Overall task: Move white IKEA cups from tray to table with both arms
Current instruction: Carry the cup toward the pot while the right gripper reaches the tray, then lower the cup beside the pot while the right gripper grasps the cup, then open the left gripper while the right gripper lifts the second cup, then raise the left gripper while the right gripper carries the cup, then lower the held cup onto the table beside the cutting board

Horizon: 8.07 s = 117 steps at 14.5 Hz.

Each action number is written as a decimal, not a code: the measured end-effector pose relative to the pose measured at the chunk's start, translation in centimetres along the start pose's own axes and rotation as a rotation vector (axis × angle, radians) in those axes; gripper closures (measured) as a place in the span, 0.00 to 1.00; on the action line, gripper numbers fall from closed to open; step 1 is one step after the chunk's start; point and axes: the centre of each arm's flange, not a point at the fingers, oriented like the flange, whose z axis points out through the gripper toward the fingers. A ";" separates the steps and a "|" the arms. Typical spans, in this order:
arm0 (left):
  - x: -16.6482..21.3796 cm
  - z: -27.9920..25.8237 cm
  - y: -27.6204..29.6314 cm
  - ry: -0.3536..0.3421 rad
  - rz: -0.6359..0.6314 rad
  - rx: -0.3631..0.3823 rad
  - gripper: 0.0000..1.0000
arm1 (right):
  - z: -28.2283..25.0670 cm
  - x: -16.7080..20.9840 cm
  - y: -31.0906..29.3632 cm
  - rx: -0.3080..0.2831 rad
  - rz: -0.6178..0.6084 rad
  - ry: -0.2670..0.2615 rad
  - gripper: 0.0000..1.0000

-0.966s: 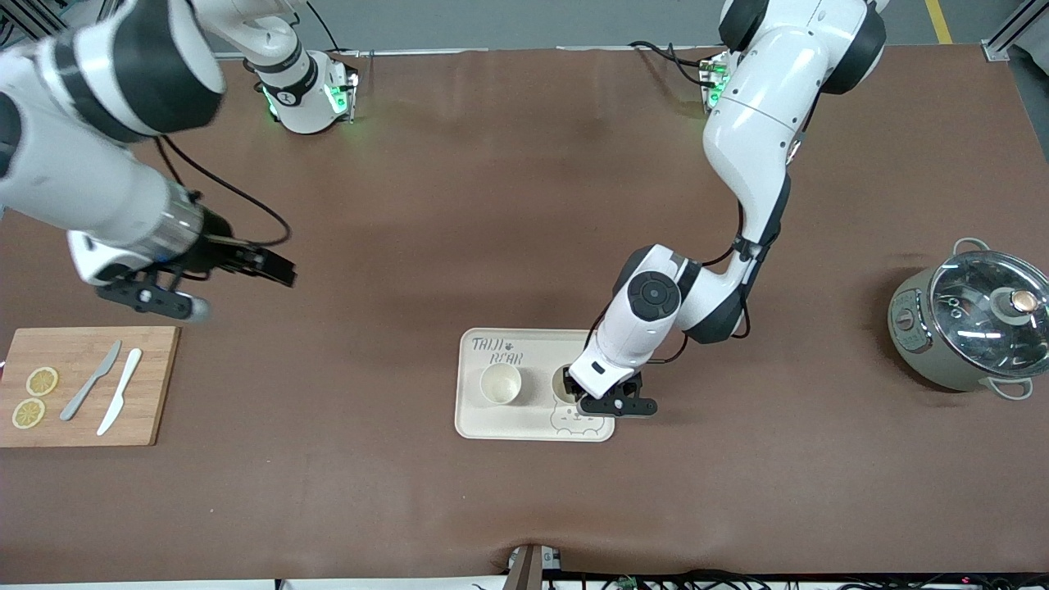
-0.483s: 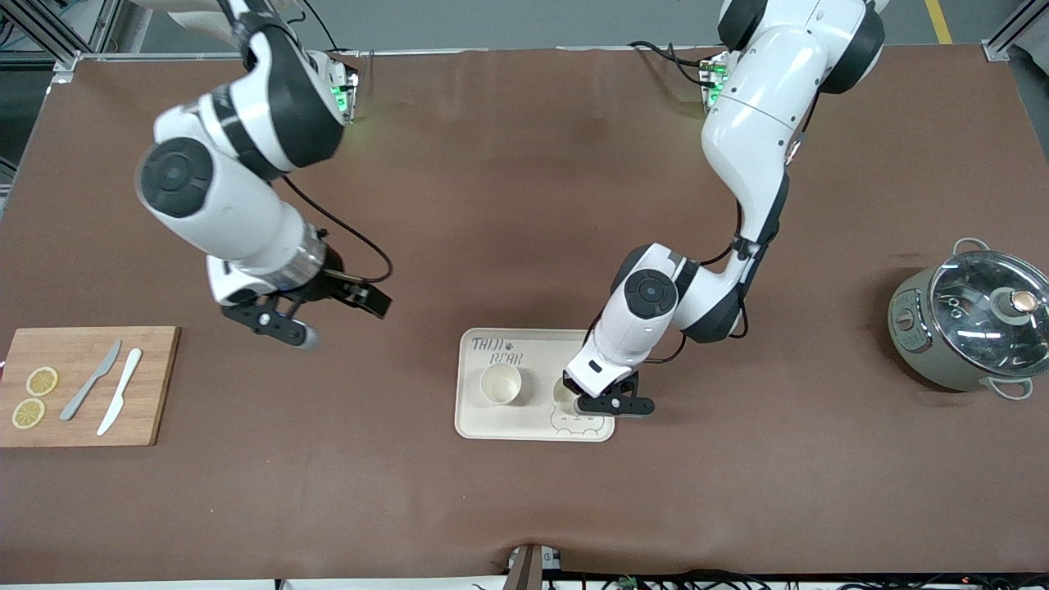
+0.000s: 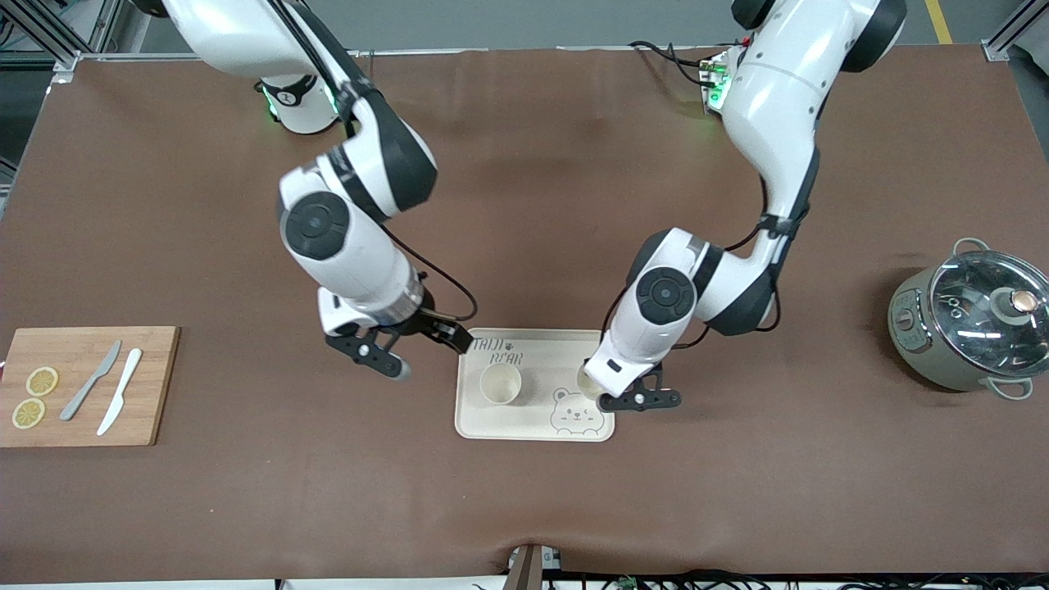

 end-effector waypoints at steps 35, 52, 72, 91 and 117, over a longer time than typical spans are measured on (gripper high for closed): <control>-20.2 2.9 -29.8 0.256 -0.001 -0.065 0.96 | 18.6 -2.7 -1.1 -0.028 -0.052 0.133 0.00; -21.1 4.5 -30.5 0.227 0.079 -0.049 0.93 | 18.4 -2.4 -1.0 -0.024 -0.043 0.141 0.96; -18.1 -2.8 -31.0 0.089 0.117 -0.007 0.00 | -5.8 6.0 8.1 -0.142 -0.194 -0.017 0.96; -8.1 -32.8 -27.7 -0.031 0.167 0.002 0.00 | -4.9 21.4 36.5 -0.077 -0.772 -0.104 0.96; -7.8 -35.9 -28.1 -0.139 0.220 0.083 0.00 | 8.6 17.1 38.4 -0.113 -0.860 0.200 0.96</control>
